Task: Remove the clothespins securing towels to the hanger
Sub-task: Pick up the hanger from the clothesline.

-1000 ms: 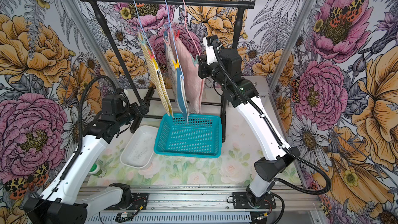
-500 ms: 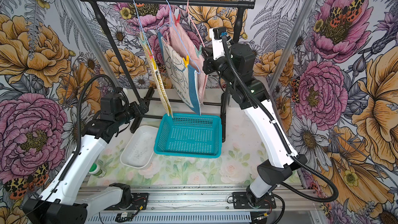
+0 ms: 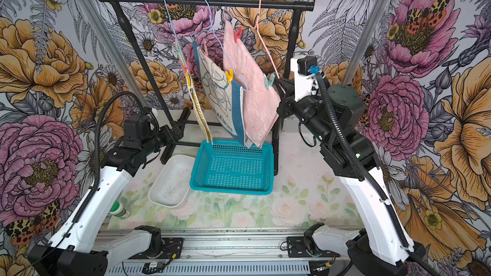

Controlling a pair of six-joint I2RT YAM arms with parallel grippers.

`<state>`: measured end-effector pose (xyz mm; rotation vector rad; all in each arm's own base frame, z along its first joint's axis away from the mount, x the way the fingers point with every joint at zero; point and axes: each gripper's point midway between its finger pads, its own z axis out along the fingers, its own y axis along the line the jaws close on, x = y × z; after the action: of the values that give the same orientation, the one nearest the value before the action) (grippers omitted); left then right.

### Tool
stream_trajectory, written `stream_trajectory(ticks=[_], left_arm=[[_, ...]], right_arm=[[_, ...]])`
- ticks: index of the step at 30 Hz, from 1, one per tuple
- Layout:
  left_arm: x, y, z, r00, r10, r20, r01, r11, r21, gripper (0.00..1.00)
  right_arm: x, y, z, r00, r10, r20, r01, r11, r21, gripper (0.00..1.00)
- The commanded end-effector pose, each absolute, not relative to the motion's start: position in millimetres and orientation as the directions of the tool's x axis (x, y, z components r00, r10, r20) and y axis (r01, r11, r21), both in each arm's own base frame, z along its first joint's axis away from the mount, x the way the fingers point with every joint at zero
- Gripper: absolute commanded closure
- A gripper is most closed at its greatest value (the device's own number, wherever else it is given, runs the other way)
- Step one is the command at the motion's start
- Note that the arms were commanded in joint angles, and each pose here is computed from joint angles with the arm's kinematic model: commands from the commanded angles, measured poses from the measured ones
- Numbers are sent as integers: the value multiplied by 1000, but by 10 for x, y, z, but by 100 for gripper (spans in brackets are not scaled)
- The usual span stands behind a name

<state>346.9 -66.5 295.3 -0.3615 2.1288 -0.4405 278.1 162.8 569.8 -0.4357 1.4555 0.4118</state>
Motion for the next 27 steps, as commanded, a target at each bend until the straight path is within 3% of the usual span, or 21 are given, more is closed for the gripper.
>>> stream_trajectory(ticks=[1,8,15,22,27], left_arm=[[3450,-725,3015,-549,-383,-743,-47,902,-429,1],[3457,-749,3042,-549,-370,-750,-32,906,-423,1],[3443,-652,3106,-529,-404,-746,-51,893,-448,1],[3334,-367,3140,-495,-456,-739,-116,878,-464,1],[3240,-268,3115,-484,-481,-731,-138,867,-479,1]], right_arm=[[2618,1603,5711,92,7,-996,-549,834,-45,100],[2318,1639,5511,19,-29,-999,-637,770,-34,100],[2084,1894,5290,-71,-10,-997,-777,627,49,100],[2055,2122,5056,-129,-47,-991,-832,549,82,100],[2196,2196,4914,-161,-75,-984,-826,556,93,100]])
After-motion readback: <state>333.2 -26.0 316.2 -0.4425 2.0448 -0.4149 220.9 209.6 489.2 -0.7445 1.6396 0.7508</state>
